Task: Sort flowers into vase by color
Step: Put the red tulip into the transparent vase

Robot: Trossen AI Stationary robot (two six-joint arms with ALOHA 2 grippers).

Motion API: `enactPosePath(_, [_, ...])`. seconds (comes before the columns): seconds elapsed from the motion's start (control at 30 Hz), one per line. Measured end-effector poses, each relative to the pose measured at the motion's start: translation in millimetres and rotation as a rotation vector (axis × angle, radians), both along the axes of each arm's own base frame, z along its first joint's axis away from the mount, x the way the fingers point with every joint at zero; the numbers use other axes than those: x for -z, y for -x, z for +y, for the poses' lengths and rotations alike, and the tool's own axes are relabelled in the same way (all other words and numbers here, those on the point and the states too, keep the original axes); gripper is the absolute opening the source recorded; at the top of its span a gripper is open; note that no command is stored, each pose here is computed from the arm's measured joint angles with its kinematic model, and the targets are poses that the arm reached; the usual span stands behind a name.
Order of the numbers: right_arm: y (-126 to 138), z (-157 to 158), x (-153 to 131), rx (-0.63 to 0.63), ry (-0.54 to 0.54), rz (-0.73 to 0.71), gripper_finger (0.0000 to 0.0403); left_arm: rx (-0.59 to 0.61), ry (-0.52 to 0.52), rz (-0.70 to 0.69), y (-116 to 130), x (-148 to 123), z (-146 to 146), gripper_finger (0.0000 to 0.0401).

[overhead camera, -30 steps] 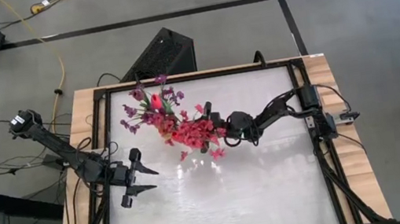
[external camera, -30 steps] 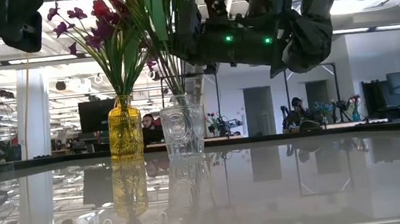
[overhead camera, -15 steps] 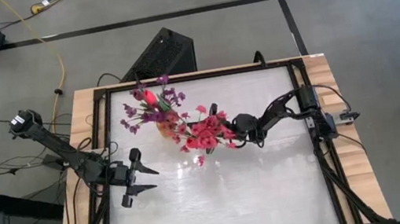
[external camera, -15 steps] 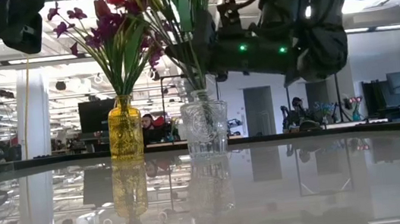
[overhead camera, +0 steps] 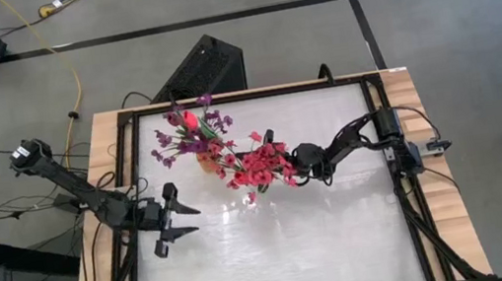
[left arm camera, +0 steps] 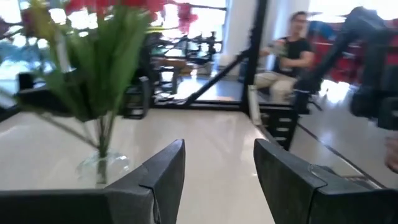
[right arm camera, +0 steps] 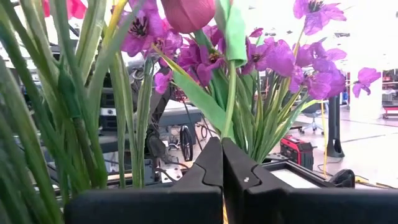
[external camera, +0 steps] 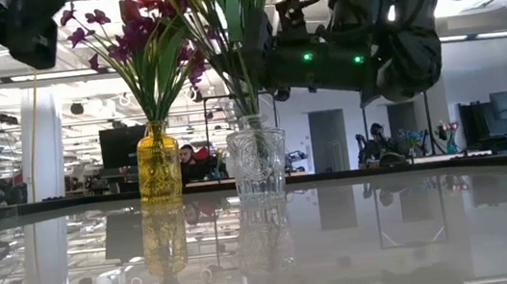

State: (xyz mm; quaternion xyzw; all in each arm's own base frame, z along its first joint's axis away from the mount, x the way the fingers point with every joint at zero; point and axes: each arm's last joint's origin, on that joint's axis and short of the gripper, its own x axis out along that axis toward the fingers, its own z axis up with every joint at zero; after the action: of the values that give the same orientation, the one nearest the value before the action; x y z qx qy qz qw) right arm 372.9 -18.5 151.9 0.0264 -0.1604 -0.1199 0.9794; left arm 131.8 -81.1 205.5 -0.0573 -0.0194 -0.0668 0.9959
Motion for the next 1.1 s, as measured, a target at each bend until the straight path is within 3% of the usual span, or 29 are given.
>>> enactPosePath(0.13, [0, 0, 0, 0.000, -0.001, -0.001, 0.0017, -0.081, 0.051, 0.030, -14, 7, 6, 0.0180])
enactPosePath(0.3, [0, 2, 0, -0.005, -0.001, -0.001, 0.0017, -0.266, 0.128, 0.099, -37, 27, 18, 0.0180])
enactPosePath(0.53, [0, 3, 0, -0.010, -0.004, -0.003, 0.0017, -0.393, 0.155, 0.013, -72, 42, 29, 0.0180])
enactPosePath(0.77, [0, 5, 0, -0.019, -0.011, -0.006, 0.0017, -0.593, 0.209, -0.098, -99, 47, 52, 0.0180])
enactPosePath(0.93, [0, 8, -1, -0.026, -0.011, -0.006, 0.0017, -0.632, 0.201, -0.190, -97, 38, 66, 0.0180])
enactPosePath(1.1, [0, 7, 0, -0.025, -0.007, -0.005, 0.0017, -0.539, 0.198, -0.235, -99, 29, 70, 0.0180])
